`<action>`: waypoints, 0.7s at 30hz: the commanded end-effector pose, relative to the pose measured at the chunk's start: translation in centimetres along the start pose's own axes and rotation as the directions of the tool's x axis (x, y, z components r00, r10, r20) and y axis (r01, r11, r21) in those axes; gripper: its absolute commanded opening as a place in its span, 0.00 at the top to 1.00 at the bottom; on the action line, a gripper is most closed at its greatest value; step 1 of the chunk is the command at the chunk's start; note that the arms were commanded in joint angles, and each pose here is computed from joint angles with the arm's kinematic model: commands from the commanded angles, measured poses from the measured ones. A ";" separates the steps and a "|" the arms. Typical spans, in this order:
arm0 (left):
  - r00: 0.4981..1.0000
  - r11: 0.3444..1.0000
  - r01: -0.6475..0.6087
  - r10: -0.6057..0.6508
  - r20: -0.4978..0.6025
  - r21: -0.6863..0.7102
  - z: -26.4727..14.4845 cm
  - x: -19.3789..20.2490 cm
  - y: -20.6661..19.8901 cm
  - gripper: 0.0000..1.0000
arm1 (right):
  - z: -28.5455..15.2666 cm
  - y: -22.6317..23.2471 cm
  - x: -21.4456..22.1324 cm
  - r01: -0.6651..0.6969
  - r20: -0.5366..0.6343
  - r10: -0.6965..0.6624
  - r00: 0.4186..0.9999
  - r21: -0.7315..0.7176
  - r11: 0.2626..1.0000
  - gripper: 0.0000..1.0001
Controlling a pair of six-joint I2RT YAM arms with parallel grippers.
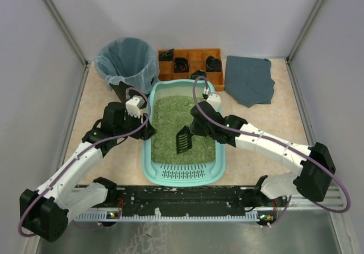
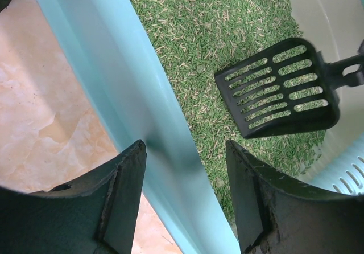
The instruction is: Clean the litter box
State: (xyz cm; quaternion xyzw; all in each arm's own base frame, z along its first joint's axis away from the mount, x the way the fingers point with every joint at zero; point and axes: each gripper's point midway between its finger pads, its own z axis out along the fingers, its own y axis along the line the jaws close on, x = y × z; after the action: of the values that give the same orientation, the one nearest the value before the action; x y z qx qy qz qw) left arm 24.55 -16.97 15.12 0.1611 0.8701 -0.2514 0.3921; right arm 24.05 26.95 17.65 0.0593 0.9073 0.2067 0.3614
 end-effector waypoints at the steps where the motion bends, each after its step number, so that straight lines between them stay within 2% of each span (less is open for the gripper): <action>1: 1.000 1.000 -0.010 0.010 0.000 0.020 0.0 -0.1 -0.4 0.36 | 0.2 2.2 -0.7 -0.030 0.037 0.031 0.999 -0.014 0.999 1.00; 7: 1.000 1.000 -0.012 0.012 0.001 0.020 0.0 -0.2 -0.4 0.36 | 2.3 3.5 2.8 -0.073 -0.053 0.070 0.996 -0.056 0.996 1.00; 16: 1.000 1.000 -0.012 0.013 -0.004 0.021 0.1 -0.1 -0.4 0.36 | 4.5 4.7 7.0 -0.301 -0.166 0.277 0.946 -0.143 0.943 1.00; 21: 1.000 1.000 -0.014 0.014 -0.003 0.020 0.0 -0.1 -0.4 0.36 | 5.2 4.9 7.6 -0.372 -0.178 0.344 0.922 -0.157 0.915 1.00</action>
State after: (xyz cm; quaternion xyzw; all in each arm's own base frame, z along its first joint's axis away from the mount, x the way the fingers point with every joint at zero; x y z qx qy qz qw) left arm 24.56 -16.99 14.98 0.1616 0.8711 -0.2509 0.3900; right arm 22.98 32.61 11.76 0.1577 0.8922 0.3056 0.2928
